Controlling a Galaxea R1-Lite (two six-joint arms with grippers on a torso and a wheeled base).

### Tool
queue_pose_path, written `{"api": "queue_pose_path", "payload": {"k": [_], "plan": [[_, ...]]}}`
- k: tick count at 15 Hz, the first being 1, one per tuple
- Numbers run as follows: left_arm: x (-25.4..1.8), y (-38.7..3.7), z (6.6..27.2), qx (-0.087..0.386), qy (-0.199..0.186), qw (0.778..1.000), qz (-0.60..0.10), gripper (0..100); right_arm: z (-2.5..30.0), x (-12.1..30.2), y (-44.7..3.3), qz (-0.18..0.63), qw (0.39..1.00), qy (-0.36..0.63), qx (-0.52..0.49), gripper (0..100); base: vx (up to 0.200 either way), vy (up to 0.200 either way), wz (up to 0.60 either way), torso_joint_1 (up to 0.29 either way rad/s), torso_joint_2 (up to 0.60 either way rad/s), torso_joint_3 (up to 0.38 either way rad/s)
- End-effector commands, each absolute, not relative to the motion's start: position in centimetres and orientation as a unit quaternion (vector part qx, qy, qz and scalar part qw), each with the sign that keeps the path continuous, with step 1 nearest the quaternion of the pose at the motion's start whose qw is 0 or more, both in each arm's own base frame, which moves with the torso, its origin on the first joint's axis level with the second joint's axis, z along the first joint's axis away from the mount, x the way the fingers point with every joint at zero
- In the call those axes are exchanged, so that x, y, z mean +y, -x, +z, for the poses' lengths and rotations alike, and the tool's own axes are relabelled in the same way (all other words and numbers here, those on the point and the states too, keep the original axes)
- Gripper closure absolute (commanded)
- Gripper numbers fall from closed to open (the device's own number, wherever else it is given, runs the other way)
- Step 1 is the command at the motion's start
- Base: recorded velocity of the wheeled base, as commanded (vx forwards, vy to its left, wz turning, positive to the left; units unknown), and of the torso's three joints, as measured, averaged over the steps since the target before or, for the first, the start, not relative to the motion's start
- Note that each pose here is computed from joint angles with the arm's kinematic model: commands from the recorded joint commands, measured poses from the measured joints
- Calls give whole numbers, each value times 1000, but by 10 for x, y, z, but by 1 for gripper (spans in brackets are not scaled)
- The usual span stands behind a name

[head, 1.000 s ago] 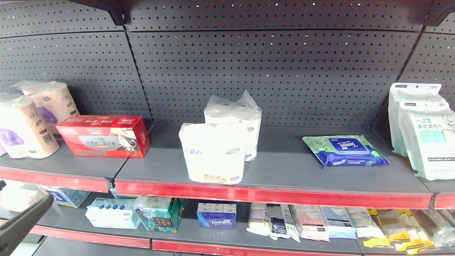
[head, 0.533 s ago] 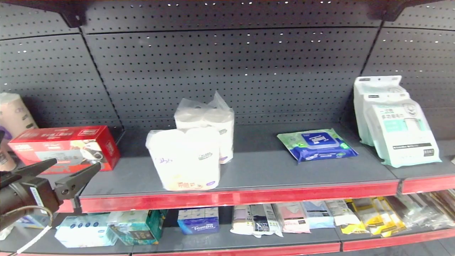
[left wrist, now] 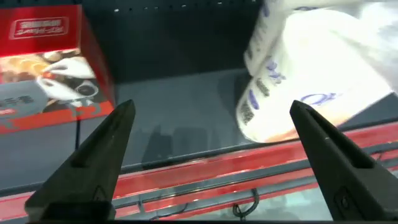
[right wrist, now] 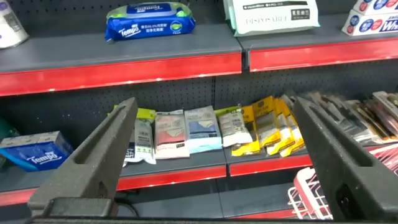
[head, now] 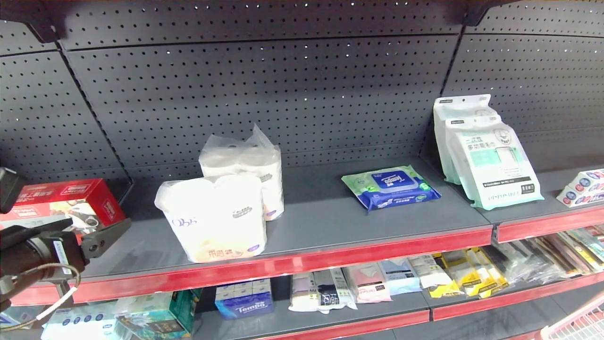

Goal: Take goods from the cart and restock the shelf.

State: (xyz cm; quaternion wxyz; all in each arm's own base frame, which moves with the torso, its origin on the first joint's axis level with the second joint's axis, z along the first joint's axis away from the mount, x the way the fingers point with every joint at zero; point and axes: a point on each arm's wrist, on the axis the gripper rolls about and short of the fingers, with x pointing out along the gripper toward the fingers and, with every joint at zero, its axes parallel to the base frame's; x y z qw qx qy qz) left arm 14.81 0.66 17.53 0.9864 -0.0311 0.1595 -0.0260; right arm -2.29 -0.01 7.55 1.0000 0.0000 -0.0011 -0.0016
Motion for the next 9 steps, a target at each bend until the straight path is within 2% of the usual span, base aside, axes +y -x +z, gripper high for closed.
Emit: {"api": "queue_pose_path", "payload": {"k": [1,2,3,7,9], "plan": [[21,-145,169,174,37,984,25,0,76,0,23,-2,1000,0,-1,0,0,0,0,0,0,0],[24,-144,164,193,41,979,44,0,76,0,23,-2,1000,0,-1,0,0,0,0,0,0,0],[29,-145,153,236,48,968,69,0,76,0,23,-2,1000,0,-1,0,0,0,0,0,0,0],[35,-164,123,327,44,940,87,0,76,0,23,-2,1000,0,-1,0,0,0,0,0,0,0],[35,-186,113,329,35,940,83,0,76,0,23,-2,1000,0,-1,0,0,0,0,0,0,0]]}}
